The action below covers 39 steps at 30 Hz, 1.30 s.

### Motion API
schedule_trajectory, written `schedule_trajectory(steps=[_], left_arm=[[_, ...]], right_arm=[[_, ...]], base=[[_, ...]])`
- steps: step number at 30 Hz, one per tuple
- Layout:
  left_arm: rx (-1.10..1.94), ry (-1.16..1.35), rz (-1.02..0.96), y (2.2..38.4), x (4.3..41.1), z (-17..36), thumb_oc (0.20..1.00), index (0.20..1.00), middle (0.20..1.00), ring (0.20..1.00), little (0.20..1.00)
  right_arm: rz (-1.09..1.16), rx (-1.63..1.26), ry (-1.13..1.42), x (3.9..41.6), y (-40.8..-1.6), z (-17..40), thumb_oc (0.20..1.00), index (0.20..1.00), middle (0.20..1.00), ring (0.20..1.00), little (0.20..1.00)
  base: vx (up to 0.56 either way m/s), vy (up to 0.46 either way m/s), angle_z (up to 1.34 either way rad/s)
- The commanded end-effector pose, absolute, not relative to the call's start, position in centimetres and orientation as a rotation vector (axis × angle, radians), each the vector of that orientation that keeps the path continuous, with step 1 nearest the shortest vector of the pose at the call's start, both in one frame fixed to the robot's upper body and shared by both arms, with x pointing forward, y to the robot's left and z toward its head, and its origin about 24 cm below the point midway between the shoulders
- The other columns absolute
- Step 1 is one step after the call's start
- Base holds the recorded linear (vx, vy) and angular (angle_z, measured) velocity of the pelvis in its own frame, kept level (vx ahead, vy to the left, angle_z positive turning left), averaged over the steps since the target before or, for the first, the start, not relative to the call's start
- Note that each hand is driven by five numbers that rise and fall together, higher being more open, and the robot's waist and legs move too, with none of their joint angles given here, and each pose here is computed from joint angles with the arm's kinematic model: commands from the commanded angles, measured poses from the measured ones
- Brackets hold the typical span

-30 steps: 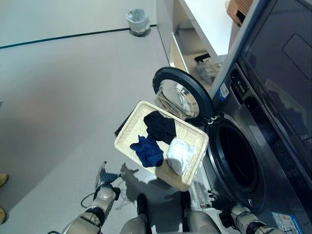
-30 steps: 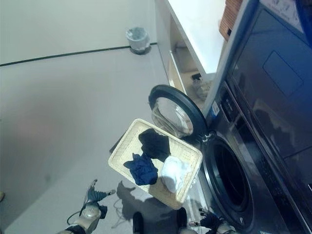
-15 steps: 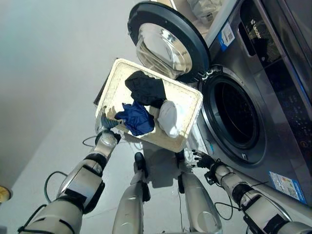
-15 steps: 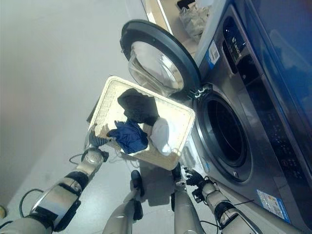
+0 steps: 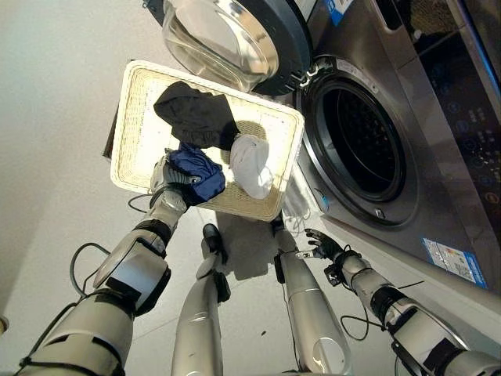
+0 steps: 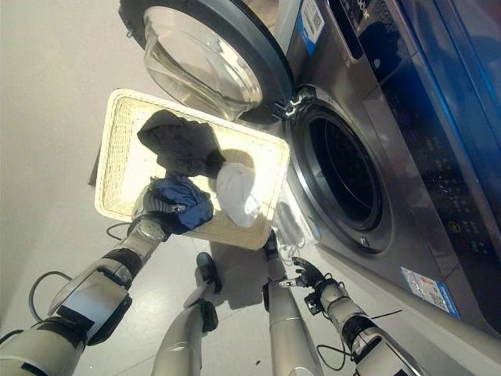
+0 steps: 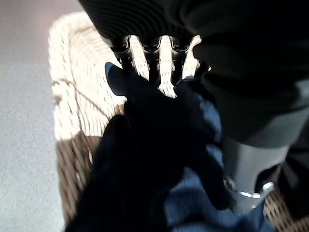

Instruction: Put the clothes into the washing machine.

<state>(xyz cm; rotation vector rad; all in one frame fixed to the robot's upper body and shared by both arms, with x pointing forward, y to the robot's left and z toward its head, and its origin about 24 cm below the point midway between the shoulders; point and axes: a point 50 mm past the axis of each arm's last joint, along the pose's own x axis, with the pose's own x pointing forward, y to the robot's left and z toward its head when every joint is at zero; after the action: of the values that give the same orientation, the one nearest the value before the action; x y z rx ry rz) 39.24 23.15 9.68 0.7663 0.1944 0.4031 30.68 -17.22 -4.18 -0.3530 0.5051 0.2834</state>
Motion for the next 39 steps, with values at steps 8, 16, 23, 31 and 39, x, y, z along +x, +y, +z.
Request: schedule_trajectory(steps=[8, 16, 23, 31, 39], left_arm=[[0.95, 0.468, 0.335, 25.2, 39.4, 10.9, 1.0, 1.0, 1.0, 1.0, 1.0], [1.135, 0.548, 0.209, 24.0, 39.8, 11.1, 0.2, 0.2, 0.2, 0.2, 0.2], [1.016, 0.356, 0.233, 22.6, 40.4, 11.4, 0.2, 0.2, 0.2, 0.2, 0.2], [0.693, 0.112, 0.296, 21.7, 40.7, 13.0, 0.2, 0.2, 0.2, 0.2, 0.2], [0.45, -0.089, 0.449, 22.7, 38.0, 11.8, 0.2, 0.2, 0.2, 0.2, 0.2]], right_arm=[[0.303, -0.267, 0.338, 31.5, -16.1, -1.8, 1.0, 1.0, 1.0, 1.0, 1.0], [0.302, -0.234, 0.269, 32.2, -15.9, -0.3, 1.0, 1.0, 1.0, 1.0, 1.0], [0.282, -0.19, 0.207, 32.5, -16.3, 0.9, 1.0, 1.0, 1.0, 1.0, 1.0], [0.248, -0.127, 0.138, 32.3, -16.3, 1.9, 1.0, 1.0, 1.0, 1.0, 1.0], [0.086, 0.012, -0.101, 31.9, -17.0, 6.0, 1.0, 1.0, 1.0, 1.0, 1.0]], base=[[0.02, 0.001, -0.05], [0.0, -0.001, -0.03], [0.0, -0.011, 0.0], [-0.01, -0.028, 0.02], [-0.07, -0.107, 0.21]])
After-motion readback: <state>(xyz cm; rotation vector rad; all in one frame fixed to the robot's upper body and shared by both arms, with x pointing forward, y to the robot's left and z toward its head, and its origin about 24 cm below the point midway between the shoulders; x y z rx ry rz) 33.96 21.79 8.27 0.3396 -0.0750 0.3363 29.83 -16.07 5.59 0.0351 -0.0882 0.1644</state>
